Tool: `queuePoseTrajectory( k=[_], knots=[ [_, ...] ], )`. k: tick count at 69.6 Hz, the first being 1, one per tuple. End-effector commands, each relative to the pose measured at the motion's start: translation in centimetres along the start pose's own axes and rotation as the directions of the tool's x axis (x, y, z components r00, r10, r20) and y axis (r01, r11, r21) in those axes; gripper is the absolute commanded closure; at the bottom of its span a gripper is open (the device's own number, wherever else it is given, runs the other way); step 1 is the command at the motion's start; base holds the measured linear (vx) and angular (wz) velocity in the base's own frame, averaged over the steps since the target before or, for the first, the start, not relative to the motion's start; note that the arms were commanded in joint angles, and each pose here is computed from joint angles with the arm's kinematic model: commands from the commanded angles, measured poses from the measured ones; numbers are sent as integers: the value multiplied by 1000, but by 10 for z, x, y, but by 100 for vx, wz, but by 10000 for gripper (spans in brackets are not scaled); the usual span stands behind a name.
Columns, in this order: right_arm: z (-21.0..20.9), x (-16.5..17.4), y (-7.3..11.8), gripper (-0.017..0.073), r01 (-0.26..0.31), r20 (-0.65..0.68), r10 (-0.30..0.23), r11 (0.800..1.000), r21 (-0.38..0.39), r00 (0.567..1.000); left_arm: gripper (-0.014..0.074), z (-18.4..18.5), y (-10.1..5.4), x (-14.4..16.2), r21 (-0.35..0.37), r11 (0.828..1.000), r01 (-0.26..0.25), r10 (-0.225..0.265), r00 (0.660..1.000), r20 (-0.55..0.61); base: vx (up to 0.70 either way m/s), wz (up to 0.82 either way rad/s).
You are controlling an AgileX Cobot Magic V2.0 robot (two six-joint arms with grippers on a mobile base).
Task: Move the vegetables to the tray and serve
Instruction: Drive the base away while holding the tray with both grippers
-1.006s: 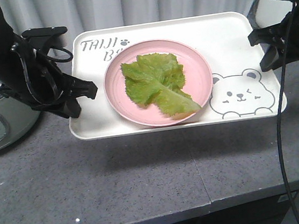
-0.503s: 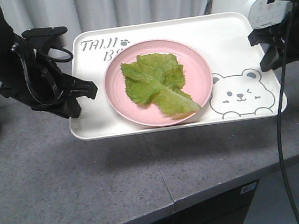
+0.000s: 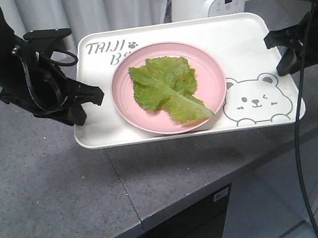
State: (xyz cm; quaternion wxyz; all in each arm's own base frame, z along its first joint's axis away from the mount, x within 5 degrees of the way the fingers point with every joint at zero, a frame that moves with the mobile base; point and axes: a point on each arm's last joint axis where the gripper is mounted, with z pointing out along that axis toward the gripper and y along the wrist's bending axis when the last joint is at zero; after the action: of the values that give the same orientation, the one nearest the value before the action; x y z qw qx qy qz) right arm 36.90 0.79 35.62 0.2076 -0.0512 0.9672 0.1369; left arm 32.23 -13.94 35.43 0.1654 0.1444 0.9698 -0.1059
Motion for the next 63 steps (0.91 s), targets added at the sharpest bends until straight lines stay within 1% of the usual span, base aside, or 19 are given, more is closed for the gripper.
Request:
queuePoseTrajectory(
  k=[1,63],
  knots=[
    [-29,1,18,565,28,73,-23,997,-67,997,599,-29,-16,2,83,996,-41,33,995,93,0,-25],
    [-29,1,18,565,28,74,-23,997,-67,997,599,-29,-16,2,83,996,-41,33,995,93,0,-24]
  ],
)
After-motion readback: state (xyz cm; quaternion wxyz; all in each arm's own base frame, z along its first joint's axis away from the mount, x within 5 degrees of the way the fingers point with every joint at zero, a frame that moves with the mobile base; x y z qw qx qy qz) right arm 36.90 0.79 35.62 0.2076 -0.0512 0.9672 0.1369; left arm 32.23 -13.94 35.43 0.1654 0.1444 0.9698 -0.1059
